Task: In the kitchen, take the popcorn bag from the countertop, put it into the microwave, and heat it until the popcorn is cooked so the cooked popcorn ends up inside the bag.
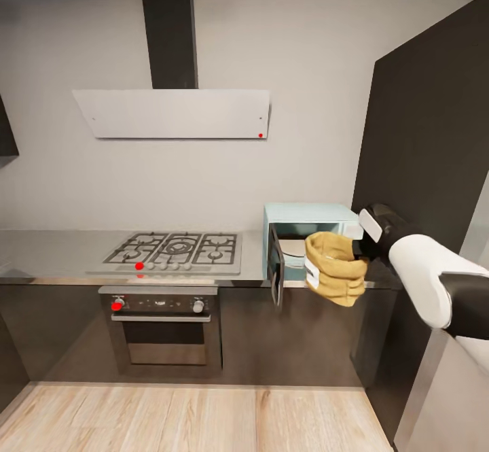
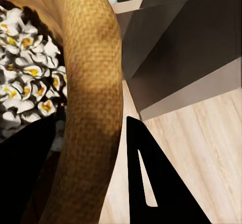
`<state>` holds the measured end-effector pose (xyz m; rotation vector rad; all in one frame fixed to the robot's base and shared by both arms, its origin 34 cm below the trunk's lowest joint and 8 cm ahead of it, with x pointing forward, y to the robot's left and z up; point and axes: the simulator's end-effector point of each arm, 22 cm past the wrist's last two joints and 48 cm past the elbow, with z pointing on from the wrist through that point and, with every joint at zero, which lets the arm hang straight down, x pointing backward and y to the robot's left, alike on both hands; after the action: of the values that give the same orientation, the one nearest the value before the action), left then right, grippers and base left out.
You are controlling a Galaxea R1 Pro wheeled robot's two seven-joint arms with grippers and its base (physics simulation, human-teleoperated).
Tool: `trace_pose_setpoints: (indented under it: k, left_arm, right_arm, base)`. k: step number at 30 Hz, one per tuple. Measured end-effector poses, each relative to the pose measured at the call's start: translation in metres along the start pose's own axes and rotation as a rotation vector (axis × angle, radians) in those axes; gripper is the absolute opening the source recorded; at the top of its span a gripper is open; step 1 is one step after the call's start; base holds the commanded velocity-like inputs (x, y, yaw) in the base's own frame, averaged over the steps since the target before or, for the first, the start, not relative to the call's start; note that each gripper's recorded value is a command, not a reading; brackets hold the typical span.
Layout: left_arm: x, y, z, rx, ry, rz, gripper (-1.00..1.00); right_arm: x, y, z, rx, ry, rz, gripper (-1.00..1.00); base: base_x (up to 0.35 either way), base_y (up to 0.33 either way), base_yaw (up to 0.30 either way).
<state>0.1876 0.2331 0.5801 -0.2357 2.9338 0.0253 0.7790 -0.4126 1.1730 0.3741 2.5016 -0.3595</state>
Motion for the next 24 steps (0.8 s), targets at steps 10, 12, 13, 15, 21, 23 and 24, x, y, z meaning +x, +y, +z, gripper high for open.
trace_pose_setpoints:
  k: [10,12,13,15,21,23,24]
  left_arm:
    - [0.0000,-0.0002,0.0000,0.000,0.000,0.001,1.00]
    - [-0.0001,0.0003,0.0000,0.000,0.000,0.001,1.00]
    - [-0.0001,0.0004,0.0000,0.000,0.000,0.001,1.00]
    - [0.0000,0.0000,0.0000,0.000,0.000,0.001,1.00]
    - [0.0001,-0.0003,0.0000,0.000,0.000,0.001,1.00]
    - [0.0001,0.0006,-0.0001,-0.002,0.000,0.002,1.00]
    - [0.0002,0.0008,-0.0001,-0.002,0.000,0.001,1.00]
  right_arm:
    - [-0.0088,0.0032,-0.0083,-0.010,-0.012,0.001,-1.00]
    - [-0.0087,0.0048,-0.0085,-0.013,-0.012,-0.001,-1.00]
    - [-0.0087,0.0053,-0.0086,-0.014,-0.013,-0.001,-1.00]
    - [-0.0087,0.0059,-0.0088,-0.014,-0.013,-0.002,-1.00]
    - [-0.0088,0.0071,-0.0091,-0.015,-0.013,-0.004,-1.00]
    - [-0.0087,0.0071,-0.0095,-0.015,-0.014,-0.004,-1.00]
    - [-0.0086,0.0071,-0.0097,-0.016,-0.014,-0.004,-1.00]
  base:
    - [0.000,0.000,0.000]
    - [0.000,0.000,0.000]
    - [0.000,0.000,0.000]
    - [0.000,0.000,0.000]
    - [0.017,0.000,0.000]
    - [0.214,0.000,0.000]
    - [0.285,0.000,0.000]
